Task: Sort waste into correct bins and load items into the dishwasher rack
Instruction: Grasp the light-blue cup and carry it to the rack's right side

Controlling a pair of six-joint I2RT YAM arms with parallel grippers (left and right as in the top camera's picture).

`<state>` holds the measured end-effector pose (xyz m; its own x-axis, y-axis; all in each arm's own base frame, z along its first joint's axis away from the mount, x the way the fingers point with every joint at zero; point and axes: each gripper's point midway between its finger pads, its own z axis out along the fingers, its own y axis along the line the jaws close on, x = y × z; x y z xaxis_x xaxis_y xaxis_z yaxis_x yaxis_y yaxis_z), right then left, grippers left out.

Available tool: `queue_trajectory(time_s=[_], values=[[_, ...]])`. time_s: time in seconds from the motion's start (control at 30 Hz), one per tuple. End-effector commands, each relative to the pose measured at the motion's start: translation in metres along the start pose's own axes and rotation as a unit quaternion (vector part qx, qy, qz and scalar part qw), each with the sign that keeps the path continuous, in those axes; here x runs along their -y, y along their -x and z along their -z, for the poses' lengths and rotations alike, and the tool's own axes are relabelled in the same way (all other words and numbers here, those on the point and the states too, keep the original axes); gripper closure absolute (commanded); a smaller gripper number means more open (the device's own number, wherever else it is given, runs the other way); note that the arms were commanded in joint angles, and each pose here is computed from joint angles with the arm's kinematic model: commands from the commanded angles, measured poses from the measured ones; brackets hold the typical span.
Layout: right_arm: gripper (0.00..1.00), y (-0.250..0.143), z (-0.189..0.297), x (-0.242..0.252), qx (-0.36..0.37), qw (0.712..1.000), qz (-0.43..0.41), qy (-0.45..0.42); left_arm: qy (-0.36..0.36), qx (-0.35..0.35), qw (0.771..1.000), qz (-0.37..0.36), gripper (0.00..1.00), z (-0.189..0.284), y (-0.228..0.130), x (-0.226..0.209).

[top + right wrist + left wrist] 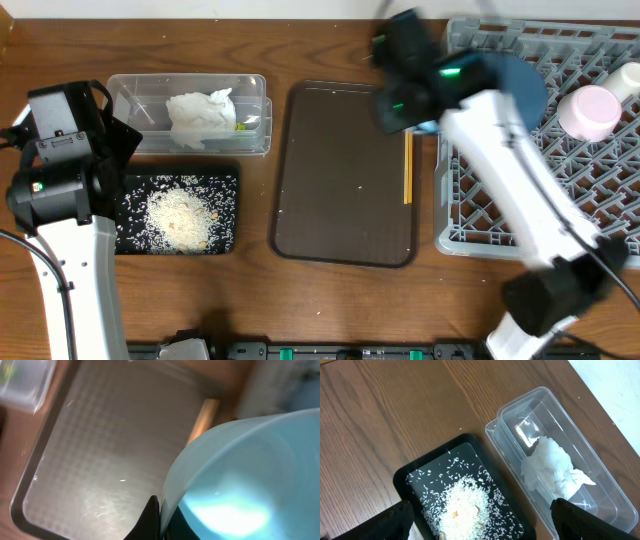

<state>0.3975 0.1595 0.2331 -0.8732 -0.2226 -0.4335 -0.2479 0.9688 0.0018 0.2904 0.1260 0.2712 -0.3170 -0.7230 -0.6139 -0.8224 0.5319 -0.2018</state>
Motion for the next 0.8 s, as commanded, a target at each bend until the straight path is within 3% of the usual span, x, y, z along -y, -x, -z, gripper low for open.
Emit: queue_trajectory(time_s=[0.0, 0.2, 0.33, 0.53, 0.77], values=[[0.99, 0.002, 0.032, 0.060, 0.030, 0.992, -0.118, -0.028, 0.012, 0.004, 1.000, 0.007, 0.10, -0.002, 0.002, -0.005], [0.99, -0.026, 0.067, 0.163, 0.038, 0.964, -0.257, -0.061, 0.012, 0.004, 1.000, 0.007, 0.10, -0.002, 0.002, -0.005], [0.99, -0.043, 0.066, 0.205, 0.035, 0.945, -0.322, -0.050, 0.012, 0.004, 1.000, 0.007, 0.10, -0.002, 0.002, -0.005], [0.99, -0.045, 0.033, 0.229, 0.075, 0.948, -0.305, 0.052, 0.012, 0.004, 1.000, 0.007, 0.10, -0.002, 0.002, -0.005], [0.99, -0.046, 0.006, 0.252, 0.169, 0.924, -0.303, 0.163, 0.012, 0.004, 1.000, 0.007, 0.10, -0.002, 0.002, -0.005]])
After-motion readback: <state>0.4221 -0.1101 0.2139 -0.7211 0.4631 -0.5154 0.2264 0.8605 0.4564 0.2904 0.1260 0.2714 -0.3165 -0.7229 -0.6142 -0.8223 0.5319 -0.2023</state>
